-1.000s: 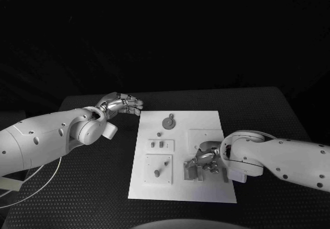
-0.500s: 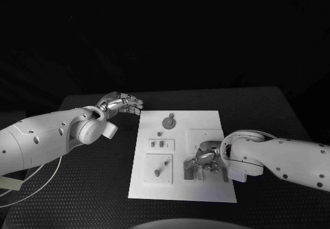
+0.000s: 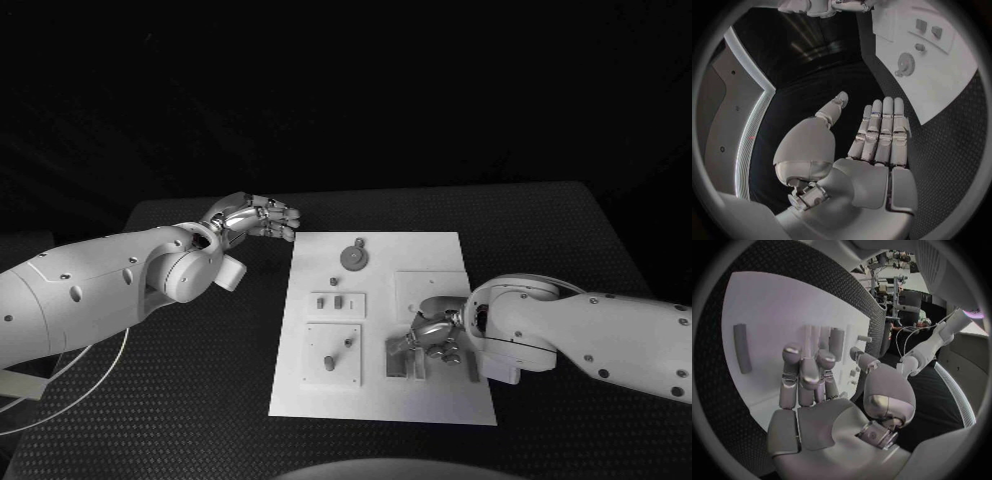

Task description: Assemble the parts on the task board

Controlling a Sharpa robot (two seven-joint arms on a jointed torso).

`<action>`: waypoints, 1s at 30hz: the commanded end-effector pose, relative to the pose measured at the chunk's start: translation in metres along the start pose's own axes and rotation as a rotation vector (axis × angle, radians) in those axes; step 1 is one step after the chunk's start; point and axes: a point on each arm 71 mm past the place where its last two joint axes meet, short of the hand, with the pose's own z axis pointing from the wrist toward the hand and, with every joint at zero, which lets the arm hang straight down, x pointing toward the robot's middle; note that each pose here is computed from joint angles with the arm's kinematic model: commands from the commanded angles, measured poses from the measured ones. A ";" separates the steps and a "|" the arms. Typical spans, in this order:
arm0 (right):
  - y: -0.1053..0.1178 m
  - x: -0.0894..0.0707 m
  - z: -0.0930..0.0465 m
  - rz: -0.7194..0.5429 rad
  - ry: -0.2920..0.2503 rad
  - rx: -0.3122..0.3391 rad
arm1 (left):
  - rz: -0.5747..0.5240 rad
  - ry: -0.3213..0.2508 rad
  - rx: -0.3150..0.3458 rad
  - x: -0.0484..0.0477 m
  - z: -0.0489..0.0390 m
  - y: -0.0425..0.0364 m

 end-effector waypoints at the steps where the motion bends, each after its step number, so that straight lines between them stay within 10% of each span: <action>1: 0.000 0.000 -0.003 -0.024 0.005 -0.031 | -0.007 0.011 0.010 0.0011 0.0006 -0.0018; 16: -0.014 -0.051 -0.032 -0.036 -0.069 -0.021 | -0.007 0.013 0.013 0.0026 0.0032 -0.0020; 30: -0.063 -0.049 -0.056 -0.040 -0.065 0.100 | -0.007 0.013 0.012 0.0027 0.0022 -0.0021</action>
